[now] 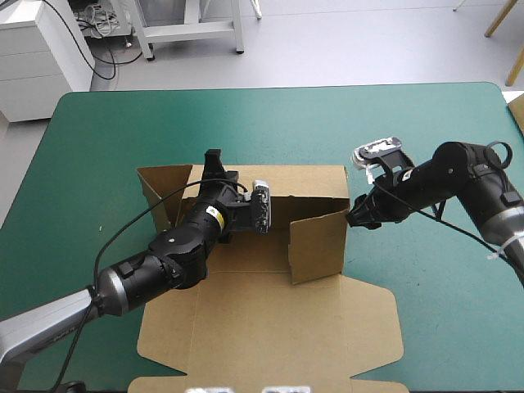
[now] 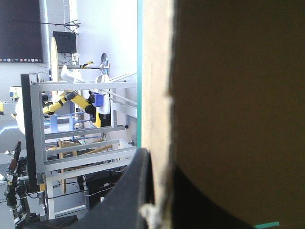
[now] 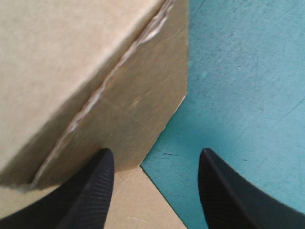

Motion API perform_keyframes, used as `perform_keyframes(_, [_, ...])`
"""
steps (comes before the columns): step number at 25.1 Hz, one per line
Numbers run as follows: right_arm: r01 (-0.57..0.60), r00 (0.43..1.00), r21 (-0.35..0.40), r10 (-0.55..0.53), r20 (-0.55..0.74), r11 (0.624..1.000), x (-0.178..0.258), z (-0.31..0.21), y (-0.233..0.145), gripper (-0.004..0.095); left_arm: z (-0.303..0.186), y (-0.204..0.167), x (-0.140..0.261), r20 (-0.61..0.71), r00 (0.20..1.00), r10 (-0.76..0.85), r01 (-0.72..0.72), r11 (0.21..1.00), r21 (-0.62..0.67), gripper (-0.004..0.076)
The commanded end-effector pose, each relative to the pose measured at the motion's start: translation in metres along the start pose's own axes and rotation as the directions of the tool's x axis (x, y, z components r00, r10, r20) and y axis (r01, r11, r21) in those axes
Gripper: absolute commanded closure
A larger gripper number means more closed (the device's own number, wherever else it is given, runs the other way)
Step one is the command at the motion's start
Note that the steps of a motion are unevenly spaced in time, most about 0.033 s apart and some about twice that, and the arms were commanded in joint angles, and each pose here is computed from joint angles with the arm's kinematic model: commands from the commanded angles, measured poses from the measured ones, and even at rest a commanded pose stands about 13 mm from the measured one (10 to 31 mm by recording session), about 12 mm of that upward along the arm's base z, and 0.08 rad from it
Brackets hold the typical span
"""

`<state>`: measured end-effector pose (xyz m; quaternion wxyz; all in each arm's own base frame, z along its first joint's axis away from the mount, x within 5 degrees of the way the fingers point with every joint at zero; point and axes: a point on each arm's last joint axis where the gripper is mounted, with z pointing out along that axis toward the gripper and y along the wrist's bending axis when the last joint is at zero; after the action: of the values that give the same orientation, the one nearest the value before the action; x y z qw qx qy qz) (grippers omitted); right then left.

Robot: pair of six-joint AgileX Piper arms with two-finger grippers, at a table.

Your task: Fold the box

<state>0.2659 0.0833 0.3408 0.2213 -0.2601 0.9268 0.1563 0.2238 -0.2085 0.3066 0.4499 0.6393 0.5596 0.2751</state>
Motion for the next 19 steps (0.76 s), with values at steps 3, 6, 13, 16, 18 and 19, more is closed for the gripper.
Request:
perform_keyframes(3, [0.041,0.987,-0.067,-0.03,0.155,0.997,0.006,-0.016,0.016,0.0444,-0.006,0.006,-0.007,0.064,0.997,-0.046,0.047,0.999,-0.005,0.0731])
perform_keyframes(6, [0.058,0.982,-0.099,-0.039,0.184,0.993,0.009,-0.018,0.024,0.0444,-0.006,0.006,-0.007,0.068,0.997,-0.046,0.047,0.999,-0.005,0.0731])
perform_keyframes(13, [0.141,0.968,-0.097,-0.117,0.221,0.985,0.007,-0.02,0.046,0.0446,-0.006,0.006,-0.007,0.069,0.997,-0.046,0.047,0.999,-0.005,0.0731])
perform_keyframes(16, [0.092,0.976,0.025,-0.095,0.196,0.995,0.005,-0.015,0.048,0.0447,-0.006,0.006,-0.007,0.069,0.997,-0.046,0.047,0.999,-0.005,0.0731])
perform_keyframes(18, [0.083,0.977,0.075,-0.096,0.191,0.994,0.005,-0.011,0.054,0.0448,-0.006,0.006,-0.007,0.07,0.996,-0.046,0.047,0.999,-0.005,0.0731])
perform_keyframes(19, [0.079,0.972,0.102,-0.099,0.212,0.992,0.004,-0.007,0.058,0.0448,-0.006,0.006,-0.007,0.07,0.996,-0.046,0.047,0.999,-0.005,0.0731])
